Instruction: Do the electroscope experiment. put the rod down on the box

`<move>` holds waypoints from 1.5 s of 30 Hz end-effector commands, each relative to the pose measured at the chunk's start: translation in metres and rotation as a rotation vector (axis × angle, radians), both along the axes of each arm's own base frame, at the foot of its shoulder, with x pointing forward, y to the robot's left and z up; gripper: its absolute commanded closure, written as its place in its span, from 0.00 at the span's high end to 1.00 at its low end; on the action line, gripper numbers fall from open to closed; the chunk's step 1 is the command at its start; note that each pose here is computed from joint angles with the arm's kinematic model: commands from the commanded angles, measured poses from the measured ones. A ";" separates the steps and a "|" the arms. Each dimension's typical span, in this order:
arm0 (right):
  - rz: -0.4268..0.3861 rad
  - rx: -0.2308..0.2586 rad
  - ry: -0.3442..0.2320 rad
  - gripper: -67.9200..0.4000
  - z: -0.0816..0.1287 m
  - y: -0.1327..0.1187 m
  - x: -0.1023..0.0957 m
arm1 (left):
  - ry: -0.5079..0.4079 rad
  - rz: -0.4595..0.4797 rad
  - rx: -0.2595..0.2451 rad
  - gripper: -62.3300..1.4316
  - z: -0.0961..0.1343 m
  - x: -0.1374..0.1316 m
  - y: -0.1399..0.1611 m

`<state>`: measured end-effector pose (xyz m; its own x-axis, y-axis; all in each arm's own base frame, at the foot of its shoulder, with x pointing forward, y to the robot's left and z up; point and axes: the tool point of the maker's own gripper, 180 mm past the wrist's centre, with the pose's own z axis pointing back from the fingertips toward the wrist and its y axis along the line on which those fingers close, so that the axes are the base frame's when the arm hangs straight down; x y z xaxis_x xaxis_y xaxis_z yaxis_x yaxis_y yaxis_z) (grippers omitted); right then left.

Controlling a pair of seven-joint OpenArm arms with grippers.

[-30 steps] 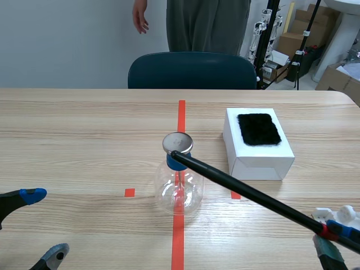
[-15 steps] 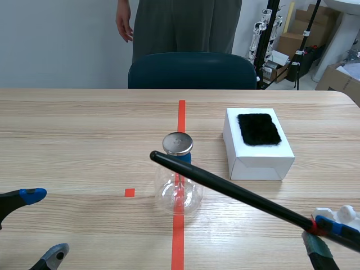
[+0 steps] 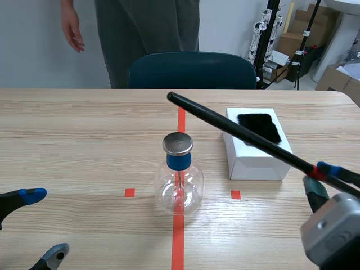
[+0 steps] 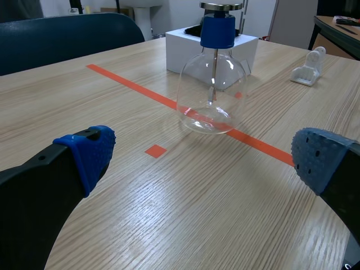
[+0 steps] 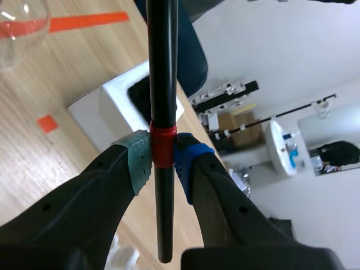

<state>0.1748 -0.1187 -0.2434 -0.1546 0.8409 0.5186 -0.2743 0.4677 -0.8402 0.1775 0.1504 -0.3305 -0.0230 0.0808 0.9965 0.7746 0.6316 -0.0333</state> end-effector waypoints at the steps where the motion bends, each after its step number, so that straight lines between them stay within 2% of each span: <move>1: -0.021 -0.001 -0.039 0.04 0.010 -0.004 0.008 | -0.023 0.000 -0.021 1.00 0.007 0.003 -0.001; 4: -0.027 0.044 -0.004 0.04 0.006 -0.004 0.009 | -0.023 0.000 -0.022 1.00 0.007 0.003 -0.001; 6: -0.068 0.109 0.013 0.04 0.006 -0.009 0.010 | -0.022 0.000 -0.021 1.00 0.007 0.003 -0.001; 8: -0.140 0.200 0.016 0.04 0.009 -0.019 0.013 | -0.023 0.000 -0.022 1.00 0.007 0.003 -0.001; 11: -0.228 0.292 0.014 0.04 0.011 -0.033 0.015 | -0.023 0.000 -0.022 1.00 0.007 0.003 -0.001; 14: -0.343 0.344 0.038 0.04 0.008 -0.051 0.019 | -0.023 0.000 -0.021 1.00 0.007 0.003 -0.001; 18: -0.521 0.413 0.100 0.04 -0.001 -0.078 0.031 | -0.023 0.000 -0.021 1.00 0.007 0.003 -0.001; 20: -0.578 0.446 0.113 0.04 -0.001 -0.087 0.038 | -0.023 0.000 -0.021 1.00 0.007 0.003 -0.001; 24: -0.695 0.491 0.137 0.04 -0.001 -0.109 0.050 | -0.023 0.000 -0.022 1.00 0.007 0.003 -0.001; 26: -0.740 0.499 0.153 0.04 -0.001 -0.117 0.056 | -0.023 0.000 -0.022 1.00 0.007 0.003 -0.001; 28: -0.756 0.492 0.185 0.04 -0.002 -0.121 0.062 | -0.023 0.000 -0.022 1.00 0.007 0.003 -0.001; 32: -0.804 0.473 0.297 0.04 -0.011 -0.125 0.071 | -0.023 0.000 -0.022 1.00 0.007 0.003 -0.001; 35: -0.851 0.488 0.370 0.04 -0.015 -0.128 0.077 | -0.023 0.000 -0.022 1.00 0.007 0.003 -0.001; 41: -0.914 0.518 0.442 0.04 -0.023 -0.141 0.090 | -0.023 0.000 -0.022 1.00 0.007 0.003 -0.001; 45: -0.936 0.570 0.475 0.04 -0.034 -0.145 0.099 | -0.023 0.000 -0.022 1.00 0.007 0.003 -0.001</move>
